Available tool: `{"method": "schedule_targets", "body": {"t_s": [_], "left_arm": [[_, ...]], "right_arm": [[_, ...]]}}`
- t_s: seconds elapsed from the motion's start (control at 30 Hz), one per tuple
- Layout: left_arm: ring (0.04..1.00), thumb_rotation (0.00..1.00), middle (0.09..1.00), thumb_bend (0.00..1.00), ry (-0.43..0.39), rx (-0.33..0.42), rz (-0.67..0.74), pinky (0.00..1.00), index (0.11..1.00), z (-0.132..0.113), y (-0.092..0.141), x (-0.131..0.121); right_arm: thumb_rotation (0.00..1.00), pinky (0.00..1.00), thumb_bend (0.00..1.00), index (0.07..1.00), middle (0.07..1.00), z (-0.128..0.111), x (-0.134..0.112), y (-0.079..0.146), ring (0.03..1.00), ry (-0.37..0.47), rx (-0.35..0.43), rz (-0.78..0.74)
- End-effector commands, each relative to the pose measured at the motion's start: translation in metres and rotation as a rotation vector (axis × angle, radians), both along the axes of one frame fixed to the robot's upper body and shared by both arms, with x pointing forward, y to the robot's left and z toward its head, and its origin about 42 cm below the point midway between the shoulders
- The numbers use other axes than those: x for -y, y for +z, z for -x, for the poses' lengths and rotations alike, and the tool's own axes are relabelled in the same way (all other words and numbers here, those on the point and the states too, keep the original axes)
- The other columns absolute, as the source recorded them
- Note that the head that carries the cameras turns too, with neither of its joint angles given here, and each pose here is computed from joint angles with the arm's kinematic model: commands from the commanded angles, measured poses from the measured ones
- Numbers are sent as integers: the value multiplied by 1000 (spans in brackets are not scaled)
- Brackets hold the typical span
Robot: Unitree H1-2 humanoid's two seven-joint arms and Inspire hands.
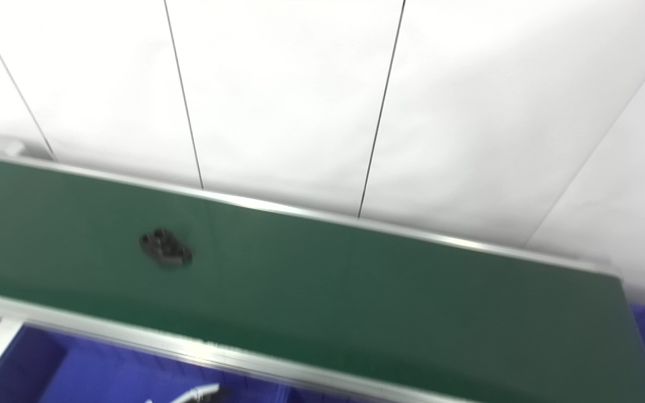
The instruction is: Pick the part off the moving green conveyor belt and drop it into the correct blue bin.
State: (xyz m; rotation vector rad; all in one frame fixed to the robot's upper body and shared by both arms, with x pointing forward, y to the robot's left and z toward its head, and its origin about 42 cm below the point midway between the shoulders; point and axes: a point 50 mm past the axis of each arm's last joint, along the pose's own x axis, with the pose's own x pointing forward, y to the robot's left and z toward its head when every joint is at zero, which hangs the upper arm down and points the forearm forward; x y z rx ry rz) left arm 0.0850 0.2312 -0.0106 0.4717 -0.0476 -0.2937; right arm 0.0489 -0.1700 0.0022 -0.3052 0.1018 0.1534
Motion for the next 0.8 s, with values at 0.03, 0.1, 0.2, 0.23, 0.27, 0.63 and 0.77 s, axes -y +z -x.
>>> {"method": "schedule_targets", "body": {"t_s": [0.03, 0.1, 0.2, 0.23, 0.27, 0.63, 0.77], "left_arm": [[716, 437, 799, 933, -1, 38, 19, 600, 789, -6, 4, -5], [722, 438, 799, 935, -1, 43, 18, 614, 788, -6, 4, -5], [725, 446, 803, 936, 1, 55, 19, 621, 788, -6, 4, -4], [719, 446, 802, 936, 2, 57, 19, 612, 789, -6, 4, -4], [717, 447, 801, 936, 1, 52, 22, 607, 789, -6, 4, -4], [731, 417, 804, 930, 0, 70, 31, 636, 787, -5, 6, -2], [726, 436, 809, 934, -1, 69, 30, 611, 784, -6, 5, -2]], "right_arm": [[458, 960, 695, 1000, 991, -4, -3, 7, 956, 7, 65, -41], [456, 969, 696, 1000, 991, -4, -3, 7, 956, 4, 65, -43], [430, 978, 693, 1000, 984, -4, -3, 8, 957, -2, 63, -56], [431, 971, 693, 1000, 983, -4, -3, 8, 954, -3, 63, -56], [432, 967, 693, 1000, 983, -4, -3, 9, 953, -2, 67, -53], [474, 836, 697, 987, 912, -4, -7, 31, 857, -21, 215, -15], [432, 743, 712, 952, 871, -11, -14, 48, 810, -42, 300, -67]]}}
